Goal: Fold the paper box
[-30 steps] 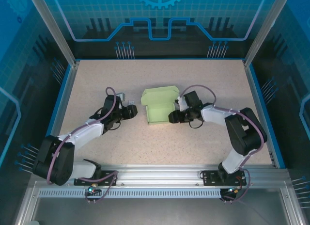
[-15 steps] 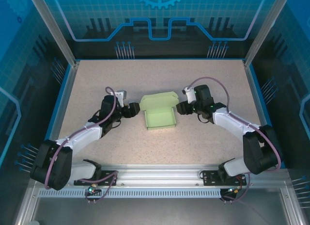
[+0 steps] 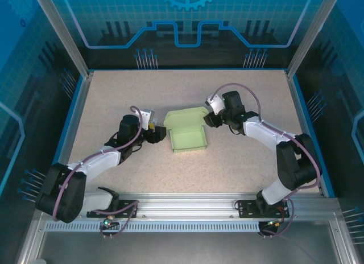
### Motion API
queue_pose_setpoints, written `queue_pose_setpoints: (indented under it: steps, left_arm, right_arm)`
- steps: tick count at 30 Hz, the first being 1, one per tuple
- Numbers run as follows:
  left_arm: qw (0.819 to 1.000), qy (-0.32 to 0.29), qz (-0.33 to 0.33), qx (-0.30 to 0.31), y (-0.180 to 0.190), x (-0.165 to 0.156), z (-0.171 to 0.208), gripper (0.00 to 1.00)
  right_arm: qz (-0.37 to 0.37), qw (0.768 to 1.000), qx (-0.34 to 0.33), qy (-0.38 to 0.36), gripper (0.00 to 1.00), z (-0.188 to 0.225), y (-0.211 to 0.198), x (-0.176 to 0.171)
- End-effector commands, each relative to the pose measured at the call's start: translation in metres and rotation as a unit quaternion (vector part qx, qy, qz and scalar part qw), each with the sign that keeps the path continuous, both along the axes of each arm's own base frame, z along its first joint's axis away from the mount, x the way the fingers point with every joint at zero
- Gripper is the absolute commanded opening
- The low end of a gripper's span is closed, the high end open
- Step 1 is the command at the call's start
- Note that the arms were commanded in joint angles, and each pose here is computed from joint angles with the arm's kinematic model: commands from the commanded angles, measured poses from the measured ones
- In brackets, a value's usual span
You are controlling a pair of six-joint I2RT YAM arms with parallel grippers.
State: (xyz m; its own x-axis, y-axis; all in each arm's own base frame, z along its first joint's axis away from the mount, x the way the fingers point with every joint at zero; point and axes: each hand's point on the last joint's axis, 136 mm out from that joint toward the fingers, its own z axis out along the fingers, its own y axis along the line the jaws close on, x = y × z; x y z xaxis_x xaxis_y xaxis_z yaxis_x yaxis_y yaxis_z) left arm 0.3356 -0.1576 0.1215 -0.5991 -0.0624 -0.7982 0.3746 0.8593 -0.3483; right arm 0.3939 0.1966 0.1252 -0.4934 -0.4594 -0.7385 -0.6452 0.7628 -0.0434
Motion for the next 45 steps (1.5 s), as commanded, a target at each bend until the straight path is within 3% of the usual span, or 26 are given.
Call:
queue_pose_setpoints:
  steps: [1, 7, 14, 20, 23, 27, 32, 35, 41, 45]
  left_arm:
    - [0.999, -0.027, -0.027, 0.011, -0.010, 0.009, 0.013, 0.74]
    - [0.998, -0.026, -0.029, 0.042, -0.012, 0.022, 0.008, 0.71]
    - [0.997, -0.021, -0.047, 0.049, -0.024, 0.034, 0.007, 0.54]
    - [0.997, -0.017, -0.049, 0.054, -0.028, 0.042, 0.004, 0.50]
    - [0.997, -0.018, -0.030, 0.062, -0.022, 0.045, 0.005, 0.52]
    - [0.997, -0.041, -0.007, 0.070, -0.011, 0.045, 0.017, 0.61]
    - [0.995, -0.048, -0.019, 0.084, -0.007, 0.050, 0.025, 0.76]
    - [0.994, -0.043, -0.038, 0.091, -0.011, 0.058, 0.022, 0.81]
    - [0.993, -0.031, -0.071, 0.095, -0.024, 0.078, 0.016, 0.82]
    - [0.992, -0.019, -0.078, 0.094, -0.028, 0.086, 0.009, 0.74]
  right_arm:
    - [0.033, 0.999, -0.012, -0.018, 0.38, 0.006, 0.017, 0.003]
    - [0.029, 0.999, -0.041, -0.010, 0.28, -0.005, 0.019, 0.004]
    - [0.026, 0.998, -0.052, -0.013, 0.20, -0.006, 0.019, 0.004]
    - [0.023, 0.998, -0.056, -0.017, 0.18, -0.005, 0.017, 0.005]
    - [0.020, 0.998, -0.062, -0.017, 0.21, -0.005, 0.015, 0.005]
    - [0.014, 0.997, -0.070, -0.021, 0.30, -0.001, 0.009, 0.004]
    - [0.007, 0.998, -0.057, -0.019, 0.41, 0.007, 0.005, -0.001]
    - [0.006, 0.999, -0.044, -0.015, 0.43, 0.009, 0.005, -0.004]
    - [0.002, 0.999, -0.042, -0.009, 0.42, 0.007, 0.003, -0.003]
    - [0.000, 0.999, -0.039, -0.004, 0.38, 0.005, 0.004, -0.001]
